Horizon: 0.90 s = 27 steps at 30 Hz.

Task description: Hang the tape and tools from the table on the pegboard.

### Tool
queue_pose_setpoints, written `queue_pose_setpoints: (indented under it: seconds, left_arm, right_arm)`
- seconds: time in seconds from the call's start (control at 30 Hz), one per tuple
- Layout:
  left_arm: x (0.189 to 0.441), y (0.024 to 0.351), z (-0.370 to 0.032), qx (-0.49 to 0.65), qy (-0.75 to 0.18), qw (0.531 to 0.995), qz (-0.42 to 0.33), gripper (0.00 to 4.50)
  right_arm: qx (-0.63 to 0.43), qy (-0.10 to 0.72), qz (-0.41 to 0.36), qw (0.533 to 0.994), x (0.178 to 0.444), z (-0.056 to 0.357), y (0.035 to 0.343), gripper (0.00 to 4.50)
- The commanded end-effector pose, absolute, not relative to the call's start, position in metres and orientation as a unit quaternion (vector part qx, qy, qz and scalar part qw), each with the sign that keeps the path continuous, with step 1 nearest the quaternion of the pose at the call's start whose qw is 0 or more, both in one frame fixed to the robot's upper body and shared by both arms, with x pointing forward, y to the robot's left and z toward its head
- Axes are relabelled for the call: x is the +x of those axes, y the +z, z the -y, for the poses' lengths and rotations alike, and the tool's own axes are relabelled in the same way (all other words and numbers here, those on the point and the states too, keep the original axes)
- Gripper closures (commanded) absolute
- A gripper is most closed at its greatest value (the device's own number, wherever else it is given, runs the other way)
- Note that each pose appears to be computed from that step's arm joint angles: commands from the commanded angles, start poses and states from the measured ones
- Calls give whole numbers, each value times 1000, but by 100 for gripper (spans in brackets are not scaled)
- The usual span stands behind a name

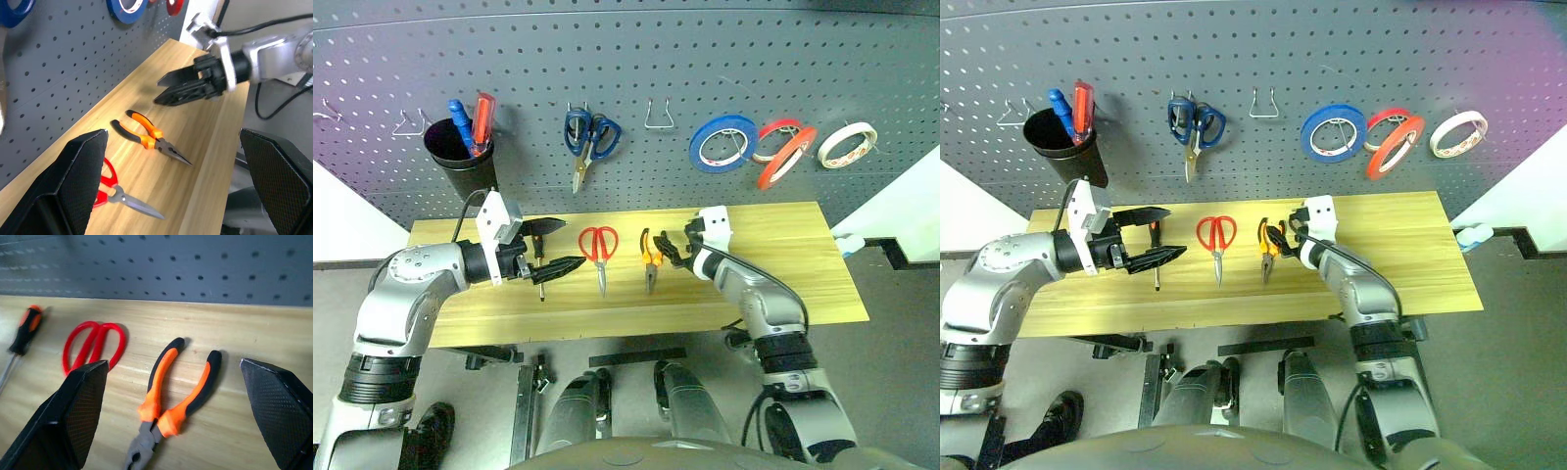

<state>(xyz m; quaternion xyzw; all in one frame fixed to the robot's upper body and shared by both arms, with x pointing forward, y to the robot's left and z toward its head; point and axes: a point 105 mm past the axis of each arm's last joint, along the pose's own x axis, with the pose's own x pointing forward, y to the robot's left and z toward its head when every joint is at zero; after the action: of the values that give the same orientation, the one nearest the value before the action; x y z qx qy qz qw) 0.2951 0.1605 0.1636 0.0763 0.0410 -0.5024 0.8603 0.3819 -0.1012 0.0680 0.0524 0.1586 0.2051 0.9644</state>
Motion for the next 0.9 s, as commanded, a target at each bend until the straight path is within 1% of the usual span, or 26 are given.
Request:
queue_pose_setpoints:
  seconds: [0.03, 0.1, 0.13, 0.23, 0.4, 0.53, 0.6, 0.73, 0.83, 0.9]
  left_arm:
    - [289, 175, -164, 90, -498, 862, -25, 0]
    - [288, 176, -163, 83, -497, 863, -24, 0]
    - [288, 177, -163, 84, -498, 863, -25, 0]
    - [286, 174, -161, 86, -501, 861, -29, 0]
    - [283, 174, -159, 81, -504, 859, -32, 0]
    - [281, 174, -158, 79, -507, 858, -34, 0]
    - [281, 174, -157, 78, -508, 857, -35, 0]
    - [281, 173, -156, 77, -510, 856, -37, 0]
    - [280, 173, -155, 77, -511, 856, -37, 0]
    - [279, 173, -154, 77, -511, 855, -38, 0]
  right_arm:
    - [36, 165, -170, 971, 385, 96, 67, 2]
    - [40, 110, -196, 973, 388, 104, 60, 2]
    - [43, 100, -201, 974, 389, 104, 60, 2]
    - [34, 101, -202, 974, 392, 94, 68, 2]
    - [53, 49, -233, 970, 394, 92, 66, 2]
    - [51, 37, -240, 969, 392, 84, 67, 2]
    - [64, 16, -255, 965, 391, 83, 64, 2]
    - [73, 8, -269, 960, 391, 77, 61, 2]
    - [81, 21, -263, 961, 394, 67, 66, 2]
    - [92, 53, -257, 961, 394, 52, 71, 2]
